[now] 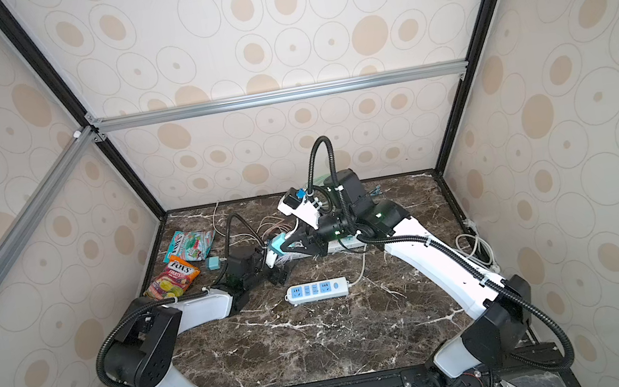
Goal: Insert the plug
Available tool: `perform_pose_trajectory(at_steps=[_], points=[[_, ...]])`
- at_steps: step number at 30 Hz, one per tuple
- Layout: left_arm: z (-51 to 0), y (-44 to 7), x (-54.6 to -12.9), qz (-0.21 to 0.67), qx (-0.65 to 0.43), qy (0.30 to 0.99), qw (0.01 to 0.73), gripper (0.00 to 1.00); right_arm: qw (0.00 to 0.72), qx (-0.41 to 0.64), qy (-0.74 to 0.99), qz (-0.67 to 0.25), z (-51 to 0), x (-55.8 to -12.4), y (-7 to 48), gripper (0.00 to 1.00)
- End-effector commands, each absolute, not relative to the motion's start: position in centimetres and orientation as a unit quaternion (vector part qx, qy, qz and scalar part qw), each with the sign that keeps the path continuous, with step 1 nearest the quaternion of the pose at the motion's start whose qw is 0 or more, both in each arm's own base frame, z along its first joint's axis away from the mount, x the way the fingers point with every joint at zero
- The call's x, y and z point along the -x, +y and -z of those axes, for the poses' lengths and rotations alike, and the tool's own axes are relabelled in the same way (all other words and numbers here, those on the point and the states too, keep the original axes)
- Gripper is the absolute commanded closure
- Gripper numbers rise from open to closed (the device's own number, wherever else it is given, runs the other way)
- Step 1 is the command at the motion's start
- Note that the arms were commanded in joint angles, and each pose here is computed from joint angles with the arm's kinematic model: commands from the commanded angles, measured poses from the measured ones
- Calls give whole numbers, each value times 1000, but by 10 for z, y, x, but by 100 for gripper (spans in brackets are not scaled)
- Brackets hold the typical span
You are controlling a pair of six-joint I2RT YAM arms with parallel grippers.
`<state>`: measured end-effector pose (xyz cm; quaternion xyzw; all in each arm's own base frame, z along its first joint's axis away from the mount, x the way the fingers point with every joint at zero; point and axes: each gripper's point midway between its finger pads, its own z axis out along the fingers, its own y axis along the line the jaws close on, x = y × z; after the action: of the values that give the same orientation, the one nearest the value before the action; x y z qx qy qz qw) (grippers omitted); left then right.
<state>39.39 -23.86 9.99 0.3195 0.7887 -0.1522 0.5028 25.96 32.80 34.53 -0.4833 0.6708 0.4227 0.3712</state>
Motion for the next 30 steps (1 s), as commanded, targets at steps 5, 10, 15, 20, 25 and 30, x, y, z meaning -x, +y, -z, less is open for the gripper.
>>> perform_pose_trajectory(at_steps=[5,10,15,20,25,30], points=[[-117,-209,-427,87,-265,791,545,68,391,500,642,-430,-357,-248,326,100],[-133,-180,-425,97,-215,791,564,100,388,501,645,-427,-350,-251,328,100],[-148,-125,-440,-21,-98,821,562,100,385,499,653,-420,-337,-259,331,100],[-180,-61,-432,-154,0,803,576,100,379,487,680,-397,-313,-279,336,100],[-246,-46,-420,-182,-2,771,610,100,369,477,706,-372,-294,-297,338,100],[-322,-47,-404,-151,3,748,646,100,362,487,707,-363,-285,-304,342,100]])
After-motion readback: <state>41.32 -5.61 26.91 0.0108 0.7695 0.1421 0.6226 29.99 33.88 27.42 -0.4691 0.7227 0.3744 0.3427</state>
